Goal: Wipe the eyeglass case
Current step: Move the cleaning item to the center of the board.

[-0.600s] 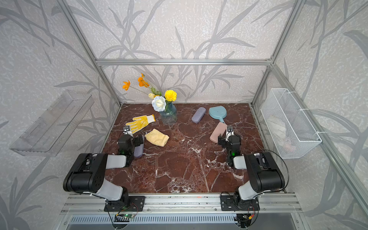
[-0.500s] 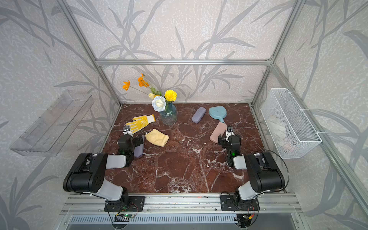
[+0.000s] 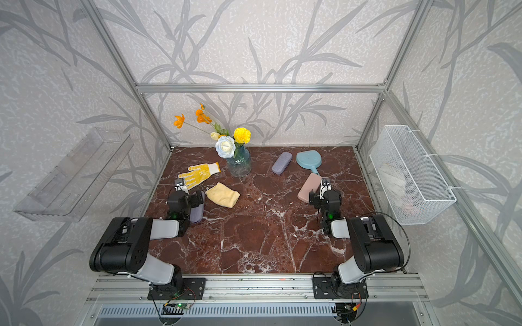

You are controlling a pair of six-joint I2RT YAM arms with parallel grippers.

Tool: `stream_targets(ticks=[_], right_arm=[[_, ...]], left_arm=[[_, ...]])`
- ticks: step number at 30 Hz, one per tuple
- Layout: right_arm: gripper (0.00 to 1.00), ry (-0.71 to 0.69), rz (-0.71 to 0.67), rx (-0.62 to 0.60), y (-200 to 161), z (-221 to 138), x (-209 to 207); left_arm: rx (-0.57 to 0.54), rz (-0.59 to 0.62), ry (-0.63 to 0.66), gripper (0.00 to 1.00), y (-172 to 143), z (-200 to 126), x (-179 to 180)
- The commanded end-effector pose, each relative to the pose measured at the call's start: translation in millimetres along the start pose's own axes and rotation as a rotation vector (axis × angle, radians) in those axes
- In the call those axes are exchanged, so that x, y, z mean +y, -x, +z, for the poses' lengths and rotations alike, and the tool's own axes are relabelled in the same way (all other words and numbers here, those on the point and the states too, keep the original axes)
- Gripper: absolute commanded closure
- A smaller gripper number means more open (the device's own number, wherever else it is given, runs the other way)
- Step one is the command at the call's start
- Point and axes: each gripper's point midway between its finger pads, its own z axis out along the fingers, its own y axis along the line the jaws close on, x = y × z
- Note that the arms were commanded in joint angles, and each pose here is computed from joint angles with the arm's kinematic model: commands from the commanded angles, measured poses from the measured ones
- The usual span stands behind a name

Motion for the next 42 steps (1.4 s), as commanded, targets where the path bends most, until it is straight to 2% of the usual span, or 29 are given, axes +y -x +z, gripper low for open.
stream_targets(ticks=[1, 4, 6, 8, 10, 15, 17, 18, 20, 22, 23, 24, 25, 27, 30, 33, 38, 42], right_arm=[[0.01, -0.006, 0.008, -0.026, 13, 1, 0], [0.01, -0.004, 0.009, -0.026, 13, 1, 0], [0.01, 0.028, -0.013, -0.066, 25, 1, 6], [0.01, 0.029, -0.037, -0.002, 33, -3, 8], [0.01, -0.005, -0.001, 0.077, 44, -12, 0], [0.01, -0.149, 0.100, 0.135, 59, -47, -16], [0.01, -0.216, 0.077, 0.184, 65, -63, -17], [0.01, -0.201, 0.053, 0.214, 69, -69, -10], [0.01, -0.111, 0.092, 0.291, 68, -78, 9], [0.01, -0.078, 0.270, 0.356, 64, -84, 17], [0.01, 0.038, 0.322, 0.379, 63, -84, 32], [0.03, 0.175, 0.356, 0.389, 63, -84, 50], [0.14, 0.220, 0.398, 0.389, 62, -84, 57], [0.24, 0.239, 0.465, 0.427, 52, -85, 63], [0.27, 0.248, 0.510, 0.563, 28, -89, 74], [0.28, 0.306, 0.493, 0.676, 9, -95, 94], [0.27, 0.272, 0.391, 0.712, -1, -99, 107], [0.30, 0.270, 0.318, 0.771, -5, -98, 115]], left_arm=[[-0.028, -0.020, 0.006, 0.00, 13, 1, 1], [-0.028, -0.019, 0.004, 0.00, 13, 1, 1], [-0.044, -0.003, -0.021, 0.00, 23, 1, -4], [0.029, 0.027, 0.007, 0.00, 30, -1, -3], [0.106, -0.011, 0.097, 0.00, 37, -12, 8], [0.078, -0.047, 0.242, 0.00, 56, -60, 13], [0.087, -0.035, 0.252, 0.00, 64, -76, 11], [0.093, -0.030, 0.257, 0.00, 69, -83, 11], [0.106, -0.048, 0.249, 0.00, 76, -93, 12], [0.122, -0.109, 0.237, 0.00, 79, -100, 12], [0.140, -0.135, 0.222, 0.00, 78, -103, 10], [0.157, -0.172, 0.188, 0.00, 77, -105, 5], [0.167, -0.208, 0.156, 0.00, 74, -106, 1], [0.172, -0.256, 0.104, 0.00, 71, -107, -6], [0.169, -0.274, 0.045, 0.00, 73, -109, -11], [0.207, -0.268, -0.002, 0.01, 72, -111, -19], [0.317, -0.274, -0.081, 0.03, 48, -103, -47], [0.421, -0.235, 0.033, 0.03, 26, -100, -40]])
